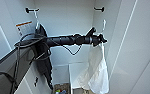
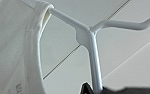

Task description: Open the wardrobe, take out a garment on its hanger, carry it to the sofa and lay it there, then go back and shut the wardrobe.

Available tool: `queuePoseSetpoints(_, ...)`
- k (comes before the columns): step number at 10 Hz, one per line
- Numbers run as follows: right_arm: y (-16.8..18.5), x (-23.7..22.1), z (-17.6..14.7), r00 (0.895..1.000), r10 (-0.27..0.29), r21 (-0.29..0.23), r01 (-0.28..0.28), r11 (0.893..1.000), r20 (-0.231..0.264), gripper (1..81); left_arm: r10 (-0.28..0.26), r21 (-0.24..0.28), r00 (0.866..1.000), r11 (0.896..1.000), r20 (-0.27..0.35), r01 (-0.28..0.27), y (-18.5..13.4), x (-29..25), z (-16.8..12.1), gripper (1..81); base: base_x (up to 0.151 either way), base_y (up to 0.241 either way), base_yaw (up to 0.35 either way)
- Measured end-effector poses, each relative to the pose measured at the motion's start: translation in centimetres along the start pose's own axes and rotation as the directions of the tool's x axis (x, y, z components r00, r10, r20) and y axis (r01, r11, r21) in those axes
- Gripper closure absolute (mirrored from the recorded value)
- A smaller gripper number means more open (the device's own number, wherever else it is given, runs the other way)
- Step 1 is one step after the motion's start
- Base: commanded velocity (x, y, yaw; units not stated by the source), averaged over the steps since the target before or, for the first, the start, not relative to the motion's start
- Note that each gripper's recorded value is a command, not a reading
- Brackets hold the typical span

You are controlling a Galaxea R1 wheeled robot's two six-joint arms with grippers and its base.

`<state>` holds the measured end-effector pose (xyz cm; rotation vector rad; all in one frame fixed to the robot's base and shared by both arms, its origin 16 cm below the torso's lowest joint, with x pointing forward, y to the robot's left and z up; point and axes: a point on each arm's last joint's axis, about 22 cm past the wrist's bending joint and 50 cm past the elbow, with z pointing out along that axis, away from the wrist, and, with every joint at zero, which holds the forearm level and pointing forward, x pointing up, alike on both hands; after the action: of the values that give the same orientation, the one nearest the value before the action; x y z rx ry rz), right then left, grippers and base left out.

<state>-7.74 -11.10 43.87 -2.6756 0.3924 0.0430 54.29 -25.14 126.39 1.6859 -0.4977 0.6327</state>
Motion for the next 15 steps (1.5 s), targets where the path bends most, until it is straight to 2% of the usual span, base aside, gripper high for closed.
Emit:
queuePoseSetpoints(4, -0.1, 0.2, 0.0, 1.0, -0.003, 0.001, 0.003, 1.0, -0.005, 1.0, 0.003, 0.003, 1.0, 1.0, -0.004, -0.003, 0.1, 0.1, -0.5, 81.1, -0.13, 0.0, 0.0)
queuePoseSetpoints(6, -0.3, 1.4, 0.2, 0.999, -0.015, 0.009, 0.015, 1.0, -0.031, 1.0, 0.03, 0.008, 0.999, 1.0, -0.017, -0.03, 1.8, 0.7, -1.3, 81.1, -0.13, 0.0, 0.0)
queuePoseSetpoints(8, -0.3, 0.9, 0.2, 1.0, -0.014, 0.009, 0.014, 1.0, -0.027, 1.0, 0.037, -0.005, 0.999, 0.999, -0.003, -0.037, 2.8, -0.2, -0.9, 81.1, -0.13, 0.0, 0.0)
queuePoseSetpoints(15, -0.3, 0.9, 0.2, 1.0, -0.014, 0.009, 0.015, 1.0, -0.027, 1.0, 0.023, -0.001, 1.0, 1.0, 0.004, -0.023, 2.0, -0.6, -1.5, 81.1, -0.134, 0.0, 0.0)
